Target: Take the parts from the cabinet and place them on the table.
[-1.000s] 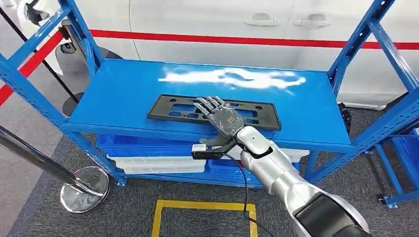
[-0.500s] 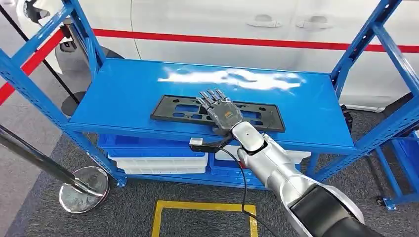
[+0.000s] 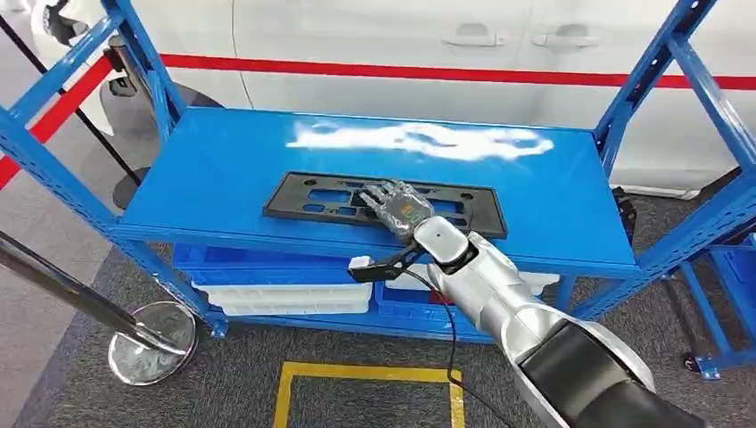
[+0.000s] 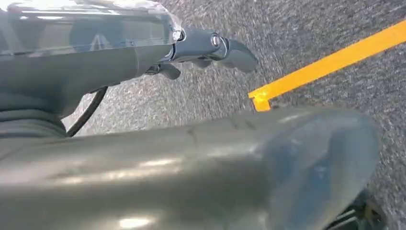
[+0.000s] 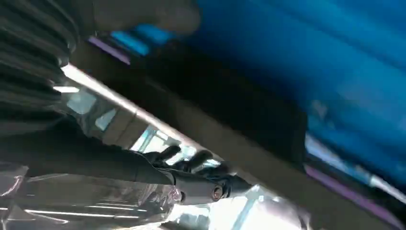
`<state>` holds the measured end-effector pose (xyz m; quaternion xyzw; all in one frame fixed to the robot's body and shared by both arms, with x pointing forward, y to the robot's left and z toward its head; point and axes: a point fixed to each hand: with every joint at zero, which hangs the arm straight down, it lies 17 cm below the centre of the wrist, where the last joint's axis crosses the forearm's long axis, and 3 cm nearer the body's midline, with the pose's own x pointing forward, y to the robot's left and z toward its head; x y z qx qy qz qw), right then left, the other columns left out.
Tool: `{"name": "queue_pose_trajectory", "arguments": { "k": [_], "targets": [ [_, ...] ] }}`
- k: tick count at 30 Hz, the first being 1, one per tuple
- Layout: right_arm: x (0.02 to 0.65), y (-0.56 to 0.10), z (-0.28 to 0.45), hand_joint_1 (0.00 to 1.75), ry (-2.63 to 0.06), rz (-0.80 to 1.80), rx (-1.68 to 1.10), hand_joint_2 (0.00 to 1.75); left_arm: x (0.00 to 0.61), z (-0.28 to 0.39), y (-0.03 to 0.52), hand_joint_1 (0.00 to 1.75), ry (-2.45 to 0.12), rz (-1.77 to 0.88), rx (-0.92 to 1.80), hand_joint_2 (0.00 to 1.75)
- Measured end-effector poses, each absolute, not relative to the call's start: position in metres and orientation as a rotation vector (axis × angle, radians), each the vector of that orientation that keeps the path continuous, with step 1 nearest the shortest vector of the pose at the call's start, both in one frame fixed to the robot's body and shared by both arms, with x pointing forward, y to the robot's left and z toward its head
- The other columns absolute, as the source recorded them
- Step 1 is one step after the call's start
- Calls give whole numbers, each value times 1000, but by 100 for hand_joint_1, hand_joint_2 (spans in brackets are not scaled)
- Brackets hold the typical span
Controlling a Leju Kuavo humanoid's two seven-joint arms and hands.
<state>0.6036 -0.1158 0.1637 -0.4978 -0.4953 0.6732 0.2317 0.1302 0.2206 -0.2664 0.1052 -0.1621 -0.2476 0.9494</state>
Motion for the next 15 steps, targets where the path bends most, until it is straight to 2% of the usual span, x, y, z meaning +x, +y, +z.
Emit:
{"name": "queue_pose_trajectory", "arguments": {
  "k": [3, 8, 14, 15],
  "targets": [
    [604, -108, 167, 164, -1359, 1866, -1344, 175, 130, -266, 221, 0, -331, -502, 214, 0],
    [603, -104, 163, 171, -1362, 1869, -1302, 175, 128, -267, 221, 0, -330, -501, 216, 0],
    [604, -101, 168, 169, -1384, 1862, -1281, 175, 129, -267, 221, 0, -330, -498, 217, 0],
    [604, -100, 169, 175, -1395, 1858, -1268, 175, 129, -266, 221, 0, -331, -498, 216, 0]
  ]
}}
